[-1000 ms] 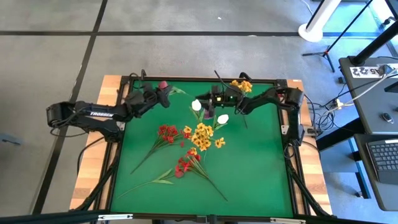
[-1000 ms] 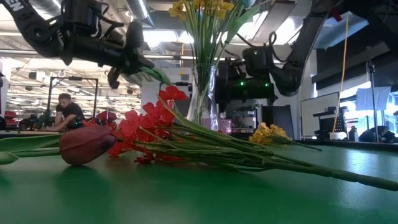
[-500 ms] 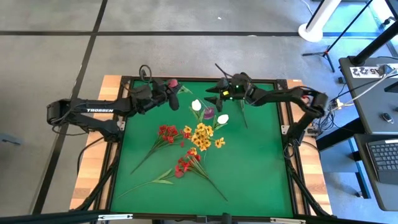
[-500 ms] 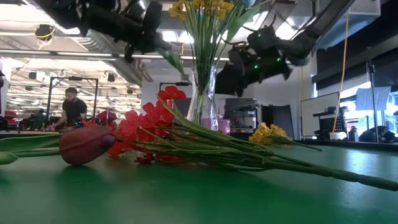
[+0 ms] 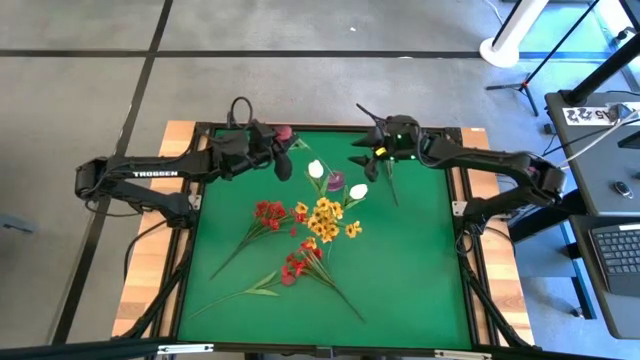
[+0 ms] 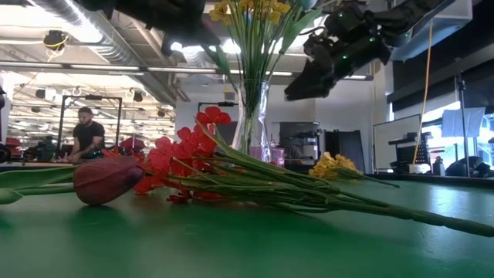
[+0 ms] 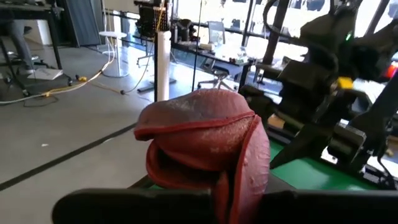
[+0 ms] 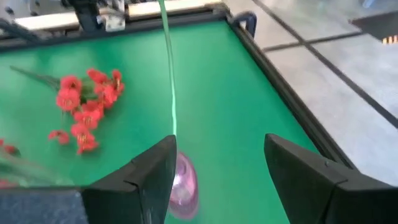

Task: Sort flowers into vase by color
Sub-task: Put the top red tulip into the pink vase

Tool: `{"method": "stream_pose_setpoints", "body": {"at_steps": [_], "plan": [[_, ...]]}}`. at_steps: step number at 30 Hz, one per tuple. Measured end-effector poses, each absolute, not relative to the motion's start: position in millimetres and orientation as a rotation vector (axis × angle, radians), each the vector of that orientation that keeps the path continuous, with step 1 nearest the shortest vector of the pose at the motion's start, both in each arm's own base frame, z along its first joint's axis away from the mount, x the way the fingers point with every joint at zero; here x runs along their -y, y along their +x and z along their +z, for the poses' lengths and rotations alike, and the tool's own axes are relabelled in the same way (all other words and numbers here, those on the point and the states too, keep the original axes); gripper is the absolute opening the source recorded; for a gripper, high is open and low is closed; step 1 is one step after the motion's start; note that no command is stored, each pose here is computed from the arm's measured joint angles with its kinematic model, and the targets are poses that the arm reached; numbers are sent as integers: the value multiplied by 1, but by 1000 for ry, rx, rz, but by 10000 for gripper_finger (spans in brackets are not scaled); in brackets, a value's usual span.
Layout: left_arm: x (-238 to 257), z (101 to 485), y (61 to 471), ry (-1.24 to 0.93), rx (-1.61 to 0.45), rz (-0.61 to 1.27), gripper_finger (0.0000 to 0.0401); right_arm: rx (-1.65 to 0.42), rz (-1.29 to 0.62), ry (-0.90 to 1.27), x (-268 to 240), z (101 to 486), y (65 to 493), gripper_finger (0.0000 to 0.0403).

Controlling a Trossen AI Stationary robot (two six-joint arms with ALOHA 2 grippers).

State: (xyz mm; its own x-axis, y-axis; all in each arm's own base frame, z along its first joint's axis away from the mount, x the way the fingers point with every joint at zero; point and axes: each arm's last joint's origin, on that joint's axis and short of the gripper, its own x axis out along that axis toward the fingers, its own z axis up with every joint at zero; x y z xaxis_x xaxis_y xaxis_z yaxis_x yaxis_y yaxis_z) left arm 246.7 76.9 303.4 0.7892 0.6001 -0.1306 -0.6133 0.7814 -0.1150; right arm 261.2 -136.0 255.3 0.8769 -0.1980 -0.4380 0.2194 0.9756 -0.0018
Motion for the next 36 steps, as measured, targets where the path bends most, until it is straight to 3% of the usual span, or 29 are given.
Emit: {"method": "stream_pose_setpoints", "body": {"at_steps": [12,23,36], "plan": [[-76,300,246,-89,-153,646,2,-572,-200,86,127,232,247,241],[-77,300,246,-76,-155,655,2,-424,-25,8,82,189,247,241],[-85,294,242,-48,-223,709,2,-467,-44,32,68,155,264,241]]}}
